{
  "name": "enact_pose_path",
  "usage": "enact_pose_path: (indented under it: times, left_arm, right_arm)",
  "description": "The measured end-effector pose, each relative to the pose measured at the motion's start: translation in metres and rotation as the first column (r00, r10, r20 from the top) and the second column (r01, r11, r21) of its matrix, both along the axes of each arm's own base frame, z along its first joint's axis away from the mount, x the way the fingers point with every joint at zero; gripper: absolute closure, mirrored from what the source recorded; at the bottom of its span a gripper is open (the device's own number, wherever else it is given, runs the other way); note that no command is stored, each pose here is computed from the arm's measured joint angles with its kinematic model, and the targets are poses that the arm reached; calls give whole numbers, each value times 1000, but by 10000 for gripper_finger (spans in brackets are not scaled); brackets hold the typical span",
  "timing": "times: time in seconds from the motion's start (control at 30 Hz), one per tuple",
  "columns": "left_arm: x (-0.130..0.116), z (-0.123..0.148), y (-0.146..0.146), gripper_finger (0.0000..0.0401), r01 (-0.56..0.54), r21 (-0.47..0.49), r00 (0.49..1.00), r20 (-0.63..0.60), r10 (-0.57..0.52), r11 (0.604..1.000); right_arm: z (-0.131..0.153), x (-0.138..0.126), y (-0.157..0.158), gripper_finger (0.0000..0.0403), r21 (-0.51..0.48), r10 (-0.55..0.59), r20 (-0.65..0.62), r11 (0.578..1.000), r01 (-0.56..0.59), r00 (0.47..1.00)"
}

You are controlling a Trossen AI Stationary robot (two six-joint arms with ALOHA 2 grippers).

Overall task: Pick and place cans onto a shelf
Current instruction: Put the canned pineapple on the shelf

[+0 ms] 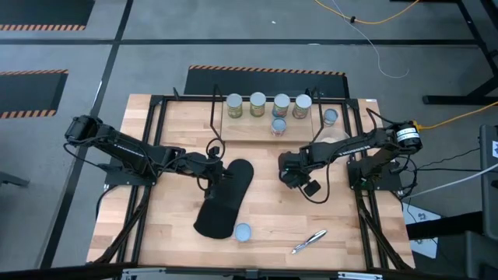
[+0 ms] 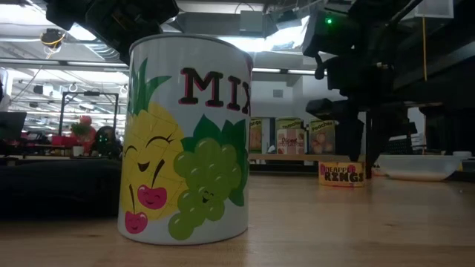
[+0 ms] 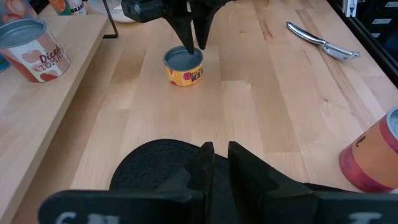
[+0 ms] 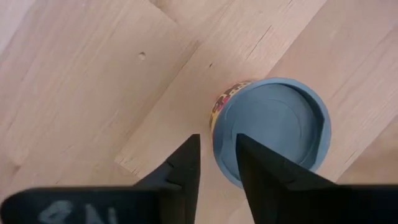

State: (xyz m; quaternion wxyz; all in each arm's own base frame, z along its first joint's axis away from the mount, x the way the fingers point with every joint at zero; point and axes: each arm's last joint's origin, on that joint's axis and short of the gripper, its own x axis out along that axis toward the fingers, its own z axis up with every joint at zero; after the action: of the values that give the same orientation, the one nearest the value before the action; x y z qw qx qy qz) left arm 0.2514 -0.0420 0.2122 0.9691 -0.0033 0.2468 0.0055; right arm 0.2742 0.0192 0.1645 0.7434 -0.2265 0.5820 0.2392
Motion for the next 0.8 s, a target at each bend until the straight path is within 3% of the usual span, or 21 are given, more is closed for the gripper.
enact_pose_path:
  times: [0.23, 0.4, 0.5, 0.67, 0.8]
  left_arm:
    - [0, 0, 0, 360, 0, 0, 1000, 0, 0, 1000]
    - [0, 0, 0, 360, 0, 0, 1000, 0, 0, 1000]
    - [0, 0, 0, 360, 0, 0, 1000, 0, 0, 1000]
    - [0, 0, 0, 360, 0, 0, 1000, 0, 0, 1000]
    - [0, 0, 0, 360, 0, 1, 1000, -3, 0, 1000]
  right_arm:
    - [10, 7, 1, 293, 32, -126, 15, 992, 125, 992]
    - [31, 21, 1, 293, 100, -306, 58, 949, 300, 950]
    - [40, 28, 2, 293, 164, -443, 71, 889, 428, 894]
    - [41, 34, 2, 292, 271, -655, 40, 734, 623, 754]
    - [32, 33, 2, 292, 278, -755, -23, 625, 730, 655]
